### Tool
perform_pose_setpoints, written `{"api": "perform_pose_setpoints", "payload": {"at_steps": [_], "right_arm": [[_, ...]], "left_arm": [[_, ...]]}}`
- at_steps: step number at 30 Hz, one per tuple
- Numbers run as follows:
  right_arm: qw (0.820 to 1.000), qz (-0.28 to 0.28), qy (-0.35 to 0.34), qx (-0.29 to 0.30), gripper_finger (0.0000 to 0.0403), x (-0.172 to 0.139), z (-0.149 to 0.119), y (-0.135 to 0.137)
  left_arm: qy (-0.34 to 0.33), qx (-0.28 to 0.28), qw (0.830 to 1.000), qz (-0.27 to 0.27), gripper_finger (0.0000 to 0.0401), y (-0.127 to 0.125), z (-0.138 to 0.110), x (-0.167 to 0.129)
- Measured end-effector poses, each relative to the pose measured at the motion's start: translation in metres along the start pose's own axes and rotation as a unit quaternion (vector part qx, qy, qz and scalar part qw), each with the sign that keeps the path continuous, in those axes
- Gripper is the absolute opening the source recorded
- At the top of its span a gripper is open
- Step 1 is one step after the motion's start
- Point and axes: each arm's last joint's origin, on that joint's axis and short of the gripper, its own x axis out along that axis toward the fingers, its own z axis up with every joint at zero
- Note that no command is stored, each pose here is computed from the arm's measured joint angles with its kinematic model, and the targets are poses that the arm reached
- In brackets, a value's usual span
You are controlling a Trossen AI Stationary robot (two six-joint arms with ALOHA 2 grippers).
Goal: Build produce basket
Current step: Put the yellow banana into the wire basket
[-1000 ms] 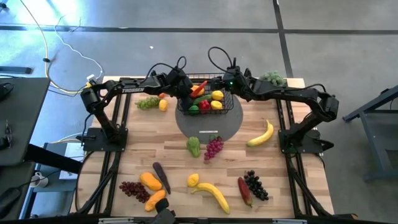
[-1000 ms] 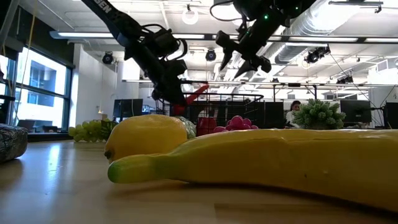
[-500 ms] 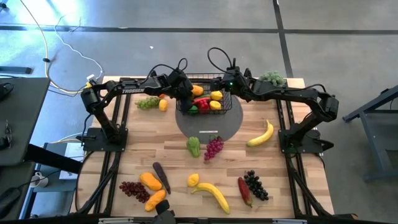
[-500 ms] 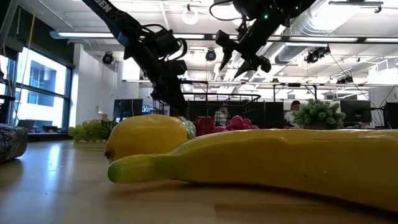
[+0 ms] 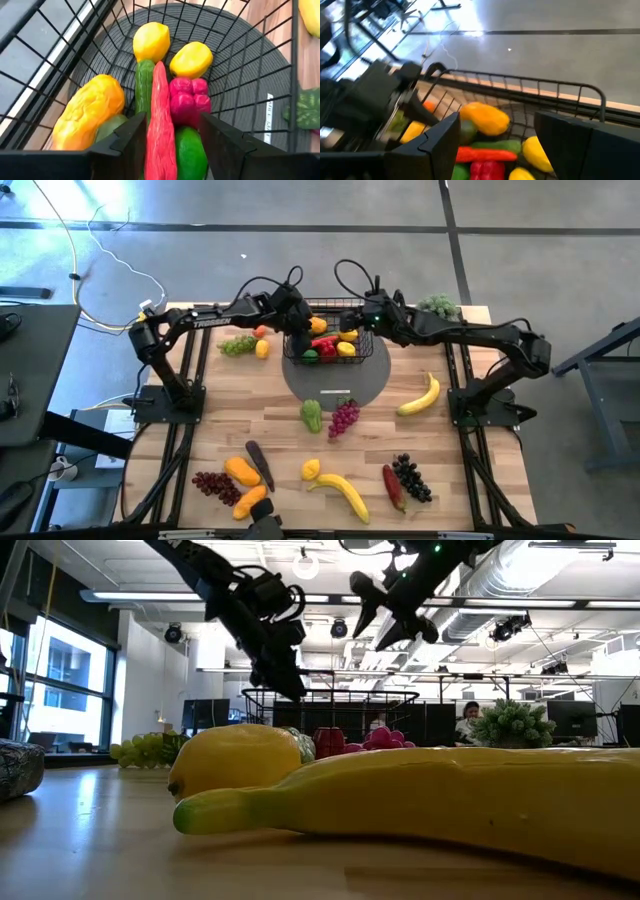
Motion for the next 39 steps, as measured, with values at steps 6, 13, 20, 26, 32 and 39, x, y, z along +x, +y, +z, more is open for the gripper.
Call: {"api": "perform_pose_setpoints", "payload": {"at_steps": [6, 13, 20, 26, 32, 39], "right_arm": [[0.999, 0.024, 0.032, -0.016, 0.0234, -0.023, -0.005, 0.005], [0.991, 0.06, 0.12, -0.024, 0.0234, -0.047, -0.021, 0.011], [0.97, 0.051, 0.227, -0.068, 0.0234, -0.063, -0.043, 0.008], [0.951, 0.034, 0.29, -0.098, 0.0234, -0.074, -0.059, 0.006], [0.941, -0.009, 0.33, -0.078, 0.0234, -0.087, -0.072, 0.004], [0.925, -0.064, 0.367, -0.076, 0.0234, -0.105, -0.088, 0.001]], "left_arm": [[0.018, -0.006, 1.0, -0.001, 0.017, -0.001, 0.009, -0.015], [0.027, -0.042, 0.999, -0.003, 0.017, -0.008, 0.008, -0.04], [0.037, -0.075, 0.996, -0.013, 0.017, -0.027, 0.005, -0.073], [0.049, -0.077, 0.996, -0.025, 0.017, -0.053, 0.001, -0.095], [0.084, -0.084, 0.993, -0.024, 0.017, -0.083, -0.008, -0.103], [0.095, -0.11, 0.989, -0.037, 0.017, -0.118, -0.037, -0.101]]}}
